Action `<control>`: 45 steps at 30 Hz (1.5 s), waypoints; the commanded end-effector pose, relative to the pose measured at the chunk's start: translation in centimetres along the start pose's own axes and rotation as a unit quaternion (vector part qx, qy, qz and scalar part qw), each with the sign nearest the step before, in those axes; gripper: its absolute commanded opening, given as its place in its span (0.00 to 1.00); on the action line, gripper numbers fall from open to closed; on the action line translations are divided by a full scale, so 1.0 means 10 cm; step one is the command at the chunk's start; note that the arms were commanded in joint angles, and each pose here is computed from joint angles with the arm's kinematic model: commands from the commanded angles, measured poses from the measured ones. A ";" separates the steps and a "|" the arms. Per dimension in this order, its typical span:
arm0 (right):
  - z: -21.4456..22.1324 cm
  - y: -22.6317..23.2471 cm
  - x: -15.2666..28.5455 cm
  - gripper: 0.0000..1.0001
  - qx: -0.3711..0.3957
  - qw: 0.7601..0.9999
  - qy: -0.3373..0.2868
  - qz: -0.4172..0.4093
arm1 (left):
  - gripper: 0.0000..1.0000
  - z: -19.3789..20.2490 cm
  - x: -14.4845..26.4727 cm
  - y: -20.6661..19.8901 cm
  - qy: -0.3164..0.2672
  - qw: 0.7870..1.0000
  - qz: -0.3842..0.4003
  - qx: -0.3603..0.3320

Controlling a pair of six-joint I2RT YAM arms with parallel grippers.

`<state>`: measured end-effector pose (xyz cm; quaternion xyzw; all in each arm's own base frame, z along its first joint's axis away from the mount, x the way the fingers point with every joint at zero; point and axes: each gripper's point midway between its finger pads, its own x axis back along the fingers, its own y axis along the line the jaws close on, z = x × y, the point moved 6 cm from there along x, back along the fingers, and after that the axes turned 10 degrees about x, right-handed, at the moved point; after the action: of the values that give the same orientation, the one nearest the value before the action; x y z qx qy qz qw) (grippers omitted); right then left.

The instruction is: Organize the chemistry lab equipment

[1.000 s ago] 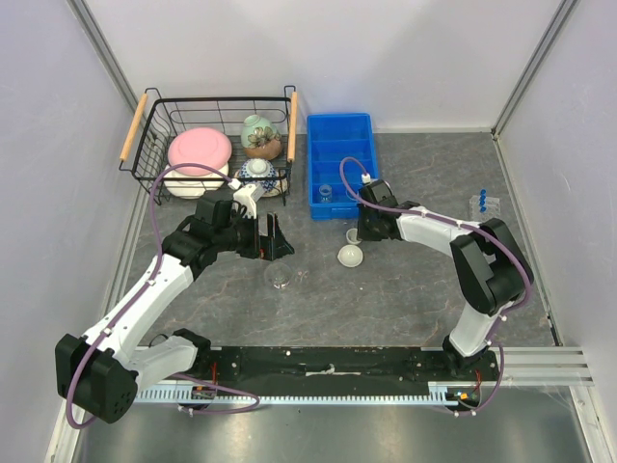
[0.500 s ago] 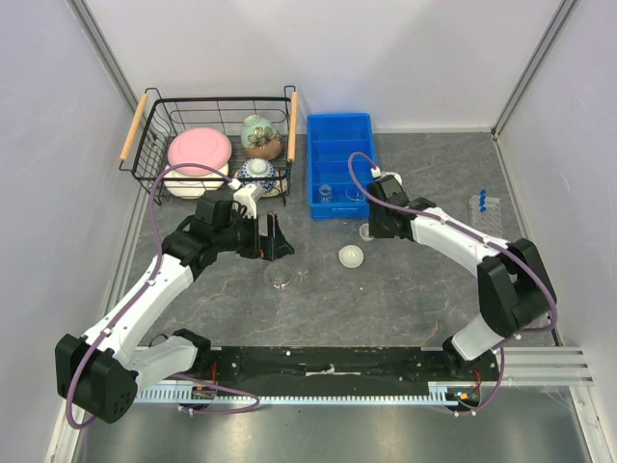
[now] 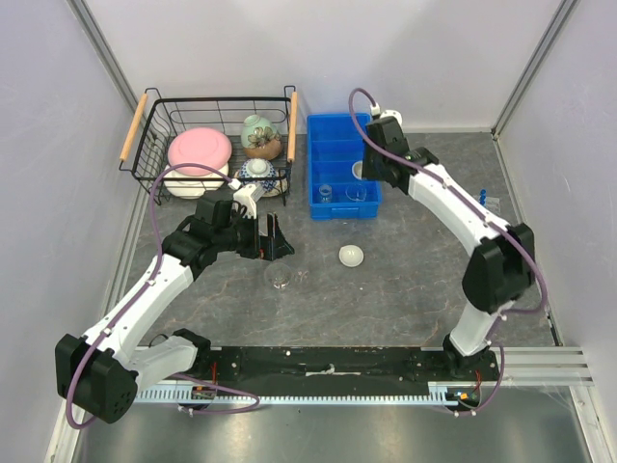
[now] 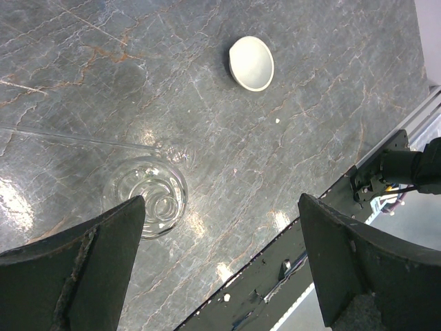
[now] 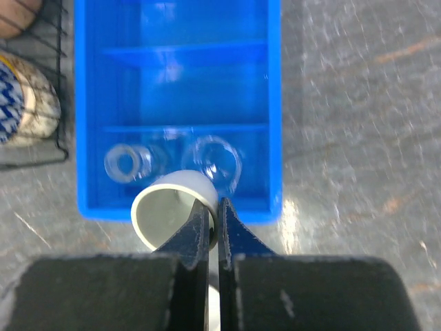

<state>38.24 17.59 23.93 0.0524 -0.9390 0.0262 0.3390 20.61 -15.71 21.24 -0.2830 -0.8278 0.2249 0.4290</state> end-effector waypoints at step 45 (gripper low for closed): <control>0.25 -0.14 -1.74 0.19 -0.062 0.991 0.113 0.024 | 0.98 0.00 -0.04 -0.04 0.005 0.999 0.029 -0.012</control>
<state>49.98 17.55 11.58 0.0092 -0.8974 -0.0120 0.4409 20.35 -15.88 20.78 -0.2905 -0.8188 0.2274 0.4398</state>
